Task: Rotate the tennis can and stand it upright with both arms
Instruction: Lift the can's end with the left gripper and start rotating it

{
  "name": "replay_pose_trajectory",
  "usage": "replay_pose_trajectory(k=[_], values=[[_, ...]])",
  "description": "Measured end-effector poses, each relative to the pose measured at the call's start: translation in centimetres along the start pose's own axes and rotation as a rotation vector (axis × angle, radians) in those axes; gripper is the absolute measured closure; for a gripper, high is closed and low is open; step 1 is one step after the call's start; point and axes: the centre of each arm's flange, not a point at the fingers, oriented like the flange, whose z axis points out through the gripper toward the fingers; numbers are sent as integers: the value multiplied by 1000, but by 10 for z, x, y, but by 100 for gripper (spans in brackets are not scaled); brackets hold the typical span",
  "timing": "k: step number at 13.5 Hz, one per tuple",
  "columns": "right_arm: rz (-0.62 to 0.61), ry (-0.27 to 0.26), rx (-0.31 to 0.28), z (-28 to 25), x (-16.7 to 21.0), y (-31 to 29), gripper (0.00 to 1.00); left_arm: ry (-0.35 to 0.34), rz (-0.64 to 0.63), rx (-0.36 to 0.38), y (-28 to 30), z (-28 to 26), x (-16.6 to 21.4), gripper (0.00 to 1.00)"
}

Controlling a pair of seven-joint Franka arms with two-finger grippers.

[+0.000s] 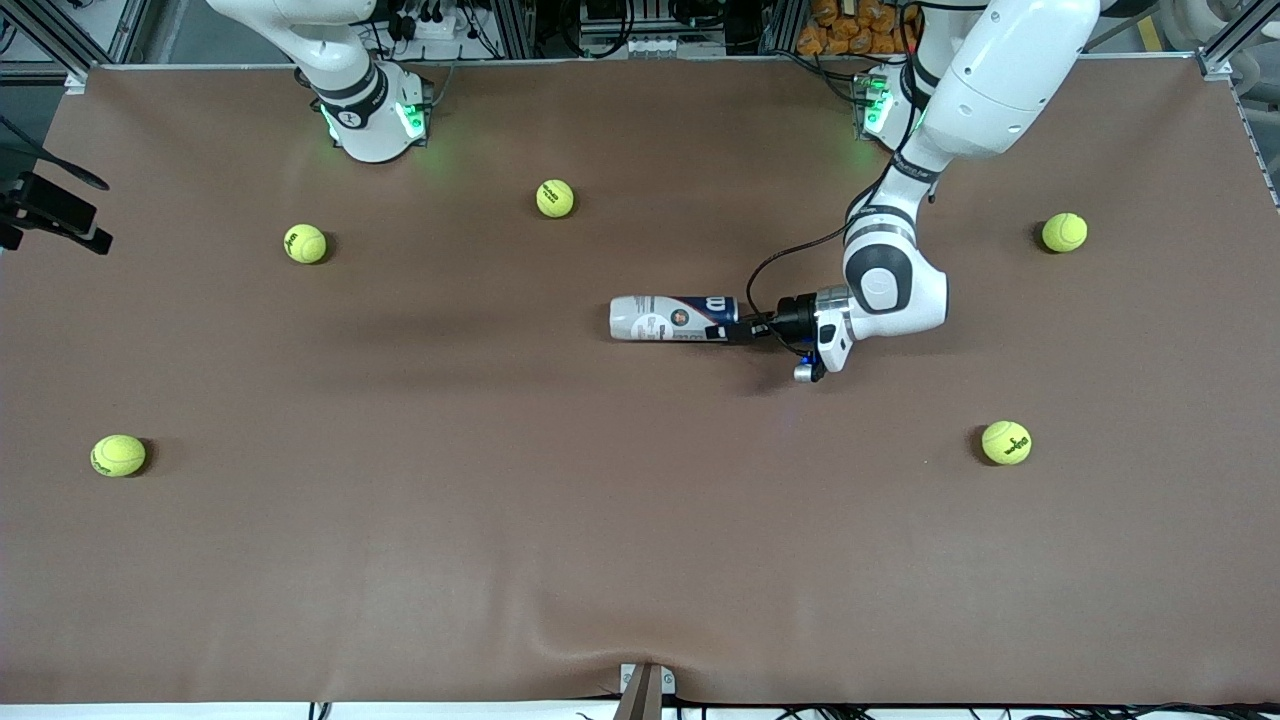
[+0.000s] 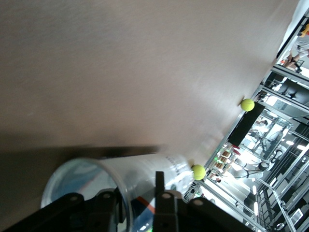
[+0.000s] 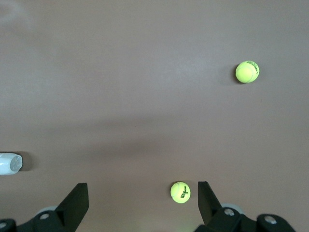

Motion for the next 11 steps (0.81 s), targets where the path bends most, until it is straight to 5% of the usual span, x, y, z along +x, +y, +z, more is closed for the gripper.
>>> replay_pose_trajectory(k=[2, 5, 11], values=[[-6, -4, 0, -3, -1, -1, 0, 7, -12, -20, 17, 0, 7, 95], [-7, -8, 0, 0, 0, -2, 0, 17, -31, -21, 55, -6, 22, 95], [-7, -14, 0, 2, 1, -2, 0, 65, 50, 202, 209, -41, 44, 95]])
